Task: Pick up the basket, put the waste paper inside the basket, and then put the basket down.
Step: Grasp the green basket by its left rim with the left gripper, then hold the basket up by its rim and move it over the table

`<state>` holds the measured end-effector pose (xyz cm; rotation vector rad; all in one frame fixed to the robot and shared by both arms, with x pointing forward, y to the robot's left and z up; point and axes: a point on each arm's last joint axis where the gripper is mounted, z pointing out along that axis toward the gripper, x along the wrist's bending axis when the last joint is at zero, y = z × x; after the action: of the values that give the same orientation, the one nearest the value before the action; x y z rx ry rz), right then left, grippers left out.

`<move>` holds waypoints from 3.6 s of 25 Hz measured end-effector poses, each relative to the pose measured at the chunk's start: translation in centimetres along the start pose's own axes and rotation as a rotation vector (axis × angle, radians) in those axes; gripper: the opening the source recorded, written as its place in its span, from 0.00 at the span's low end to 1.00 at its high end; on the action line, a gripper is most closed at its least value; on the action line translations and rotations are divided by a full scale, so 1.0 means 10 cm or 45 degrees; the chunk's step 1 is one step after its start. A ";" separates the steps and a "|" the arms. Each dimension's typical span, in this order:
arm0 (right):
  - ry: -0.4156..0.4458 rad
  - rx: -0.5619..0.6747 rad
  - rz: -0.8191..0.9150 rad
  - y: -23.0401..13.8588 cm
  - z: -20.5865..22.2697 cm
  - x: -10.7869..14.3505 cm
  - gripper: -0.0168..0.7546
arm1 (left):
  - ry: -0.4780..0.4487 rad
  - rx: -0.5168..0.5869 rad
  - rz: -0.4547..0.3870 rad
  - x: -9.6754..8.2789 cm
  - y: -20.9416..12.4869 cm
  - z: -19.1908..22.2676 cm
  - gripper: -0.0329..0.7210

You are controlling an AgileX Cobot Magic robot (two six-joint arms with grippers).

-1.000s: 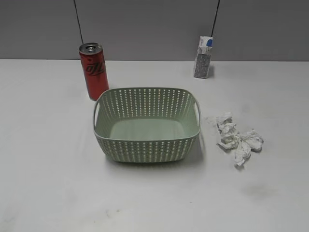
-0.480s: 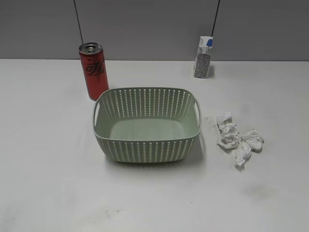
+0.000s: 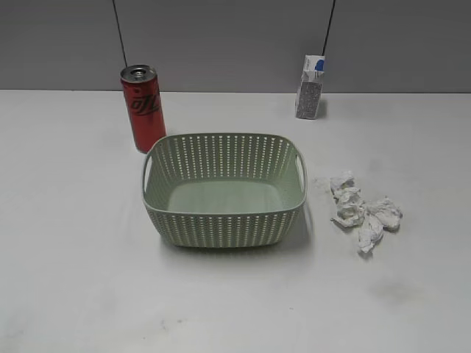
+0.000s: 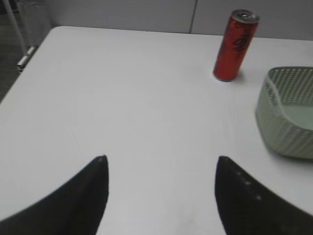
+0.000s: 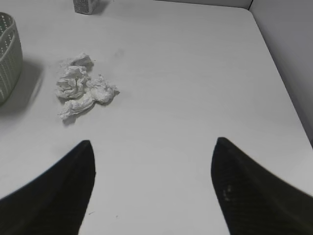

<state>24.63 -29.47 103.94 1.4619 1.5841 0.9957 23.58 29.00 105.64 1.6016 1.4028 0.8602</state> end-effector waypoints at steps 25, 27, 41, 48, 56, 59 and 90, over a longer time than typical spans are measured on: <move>0.000 0.000 0.000 0.00 0.00 0.00 0.75 | -0.356 0.458 0.051 -0.30 1.69 1.70 0.80; 0.000 0.000 0.000 0.00 0.00 0.00 0.75 | -0.380 0.542 0.055 -0.38 1.72 1.94 0.78; 0.000 0.000 0.000 0.00 0.00 0.00 0.75 | -0.319 1.081 0.065 -1.19 1.09 3.29 0.75; 0.000 -0.001 0.000 0.00 0.00 0.00 0.75 | -0.307 1.165 0.018 -1.31 0.77 3.64 0.74; 0.000 -0.001 0.000 0.00 0.00 0.00 0.75 | -0.272 1.265 0.020 -1.32 0.42 3.89 0.68; 0.000 -0.001 0.000 0.00 0.00 0.00 0.75 | -0.271 1.268 0.020 -1.32 0.40 3.90 0.58; 0.121 0.513 0.177 0.82 1.13 0.01 0.71 | -0.281 1.214 0.077 -1.26 0.84 3.51 0.04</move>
<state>38.25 -28.37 106.68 1.8396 1.8496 0.8647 56.66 11.27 98.35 2.3423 1.7120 -0.0269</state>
